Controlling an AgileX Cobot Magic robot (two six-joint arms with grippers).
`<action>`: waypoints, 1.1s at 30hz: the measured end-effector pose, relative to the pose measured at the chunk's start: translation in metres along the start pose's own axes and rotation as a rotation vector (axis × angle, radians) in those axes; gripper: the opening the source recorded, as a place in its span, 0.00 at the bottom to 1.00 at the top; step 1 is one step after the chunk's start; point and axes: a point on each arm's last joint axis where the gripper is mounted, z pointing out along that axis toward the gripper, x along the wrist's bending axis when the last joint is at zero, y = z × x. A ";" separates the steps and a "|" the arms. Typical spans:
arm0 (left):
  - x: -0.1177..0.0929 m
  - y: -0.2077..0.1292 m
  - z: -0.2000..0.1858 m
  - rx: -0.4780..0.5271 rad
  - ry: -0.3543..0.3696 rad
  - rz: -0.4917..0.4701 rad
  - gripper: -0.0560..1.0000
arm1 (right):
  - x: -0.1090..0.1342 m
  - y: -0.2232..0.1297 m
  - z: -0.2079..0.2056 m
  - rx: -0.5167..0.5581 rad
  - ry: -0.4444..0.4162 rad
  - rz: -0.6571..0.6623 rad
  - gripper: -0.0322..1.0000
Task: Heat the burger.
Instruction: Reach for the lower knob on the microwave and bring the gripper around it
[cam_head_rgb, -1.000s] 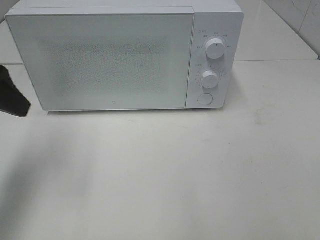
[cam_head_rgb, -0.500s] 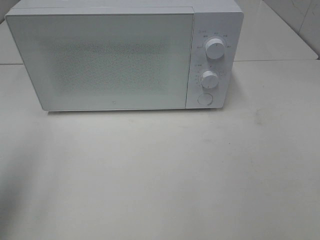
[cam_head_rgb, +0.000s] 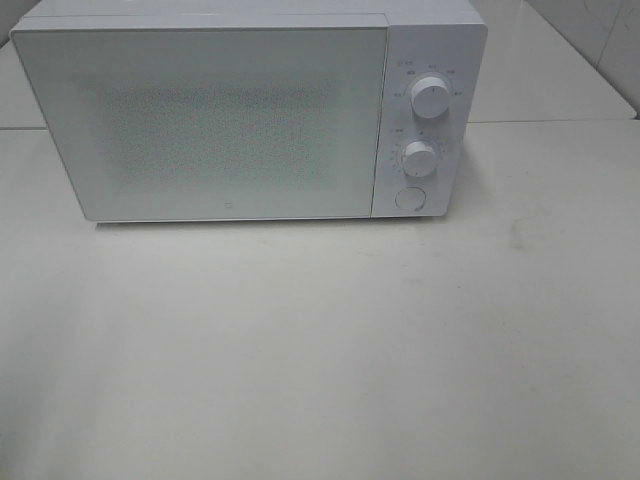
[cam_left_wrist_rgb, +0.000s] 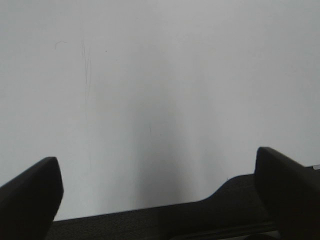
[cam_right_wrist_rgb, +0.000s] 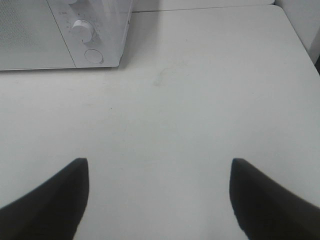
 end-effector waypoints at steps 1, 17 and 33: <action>0.000 0.000 0.000 0.000 0.000 0.000 0.96 | 0.000 0.000 0.000 0.000 0.000 0.000 0.76; -0.006 -0.041 -0.041 -0.333 0.048 0.045 0.96 | 0.000 0.000 0.000 0.000 0.000 0.000 0.76; -0.002 -0.053 -0.051 -0.429 0.110 -0.021 0.96 | 0.000 0.000 0.000 0.000 0.000 0.000 0.76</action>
